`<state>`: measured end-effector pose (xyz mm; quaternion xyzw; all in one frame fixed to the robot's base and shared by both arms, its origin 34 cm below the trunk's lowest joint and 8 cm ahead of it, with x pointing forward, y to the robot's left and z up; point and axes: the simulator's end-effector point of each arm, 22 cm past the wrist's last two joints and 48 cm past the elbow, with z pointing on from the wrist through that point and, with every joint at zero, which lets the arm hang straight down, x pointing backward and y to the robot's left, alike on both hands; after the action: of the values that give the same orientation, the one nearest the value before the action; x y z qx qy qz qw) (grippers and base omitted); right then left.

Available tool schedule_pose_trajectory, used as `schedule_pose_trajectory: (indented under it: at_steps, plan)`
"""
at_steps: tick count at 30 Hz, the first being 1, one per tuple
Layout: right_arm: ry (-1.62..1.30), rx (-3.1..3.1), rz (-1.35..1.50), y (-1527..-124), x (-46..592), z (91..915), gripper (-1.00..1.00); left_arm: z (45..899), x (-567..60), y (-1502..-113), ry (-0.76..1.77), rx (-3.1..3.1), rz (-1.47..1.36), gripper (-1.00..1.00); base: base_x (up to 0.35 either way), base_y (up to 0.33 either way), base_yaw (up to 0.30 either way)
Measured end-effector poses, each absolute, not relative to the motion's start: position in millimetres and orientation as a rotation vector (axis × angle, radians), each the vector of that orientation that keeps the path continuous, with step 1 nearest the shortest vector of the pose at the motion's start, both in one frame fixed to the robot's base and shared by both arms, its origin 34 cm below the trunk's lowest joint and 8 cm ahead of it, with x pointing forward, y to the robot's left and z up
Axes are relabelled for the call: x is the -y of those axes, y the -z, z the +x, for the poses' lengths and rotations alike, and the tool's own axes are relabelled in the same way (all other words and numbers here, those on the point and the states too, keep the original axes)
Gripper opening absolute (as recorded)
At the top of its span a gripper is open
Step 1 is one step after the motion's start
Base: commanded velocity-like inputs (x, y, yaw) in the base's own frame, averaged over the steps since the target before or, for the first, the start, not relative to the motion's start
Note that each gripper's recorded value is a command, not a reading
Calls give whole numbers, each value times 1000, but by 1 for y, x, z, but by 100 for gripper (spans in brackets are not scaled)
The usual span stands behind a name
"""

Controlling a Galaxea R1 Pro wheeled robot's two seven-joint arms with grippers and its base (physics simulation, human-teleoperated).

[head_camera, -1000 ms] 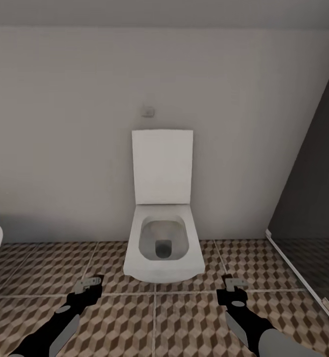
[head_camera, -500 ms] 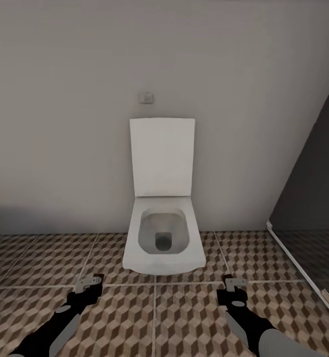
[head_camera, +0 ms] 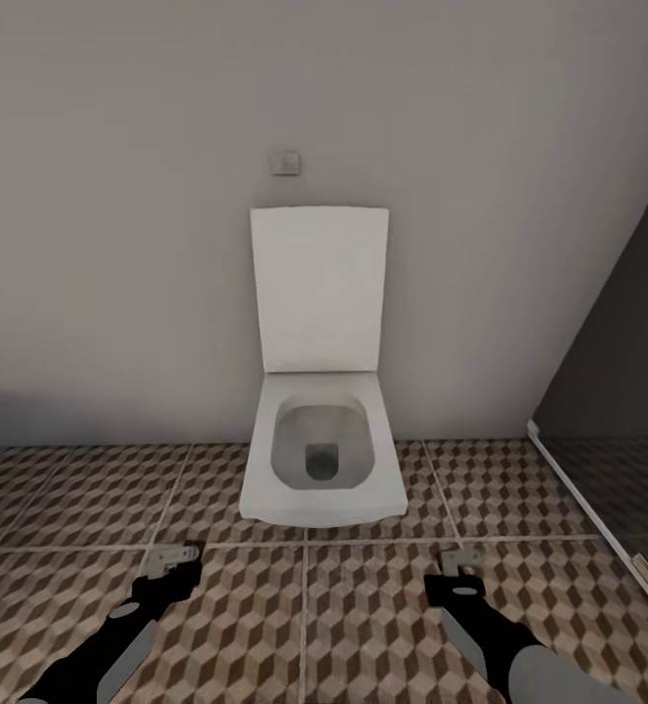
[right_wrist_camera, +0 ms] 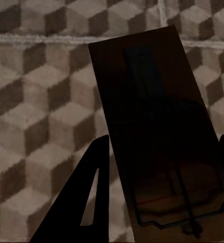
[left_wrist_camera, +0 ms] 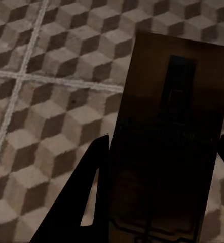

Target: Take the four mousetraps from the cabinet in the bathroom and place them on the bathroom floor. Make sure all four end up on the same floor surface, and ensure that at least two of them are either under or directly next to the same bathroom sink.

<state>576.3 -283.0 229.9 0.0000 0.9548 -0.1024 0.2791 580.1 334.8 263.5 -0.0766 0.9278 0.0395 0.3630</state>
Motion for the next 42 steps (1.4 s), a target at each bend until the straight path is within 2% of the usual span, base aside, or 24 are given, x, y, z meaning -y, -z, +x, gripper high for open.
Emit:
schedule_pose_trajectory:
  at_steps: [19,27,42]
  plan:
    - [277,-2608,17,-197,286,563,-100,561,-329,-224,-102,-2463,-188,-100,0,0,0]
    - [289,-2562,68,-207,298,606,-100,565,-281,-216,-17,-2475,-186,-100,0,0,0]
    - [272,-2531,73,-215,291,629,-100,584,-273,-230,15,-2424,-184,-100,0,0,0]
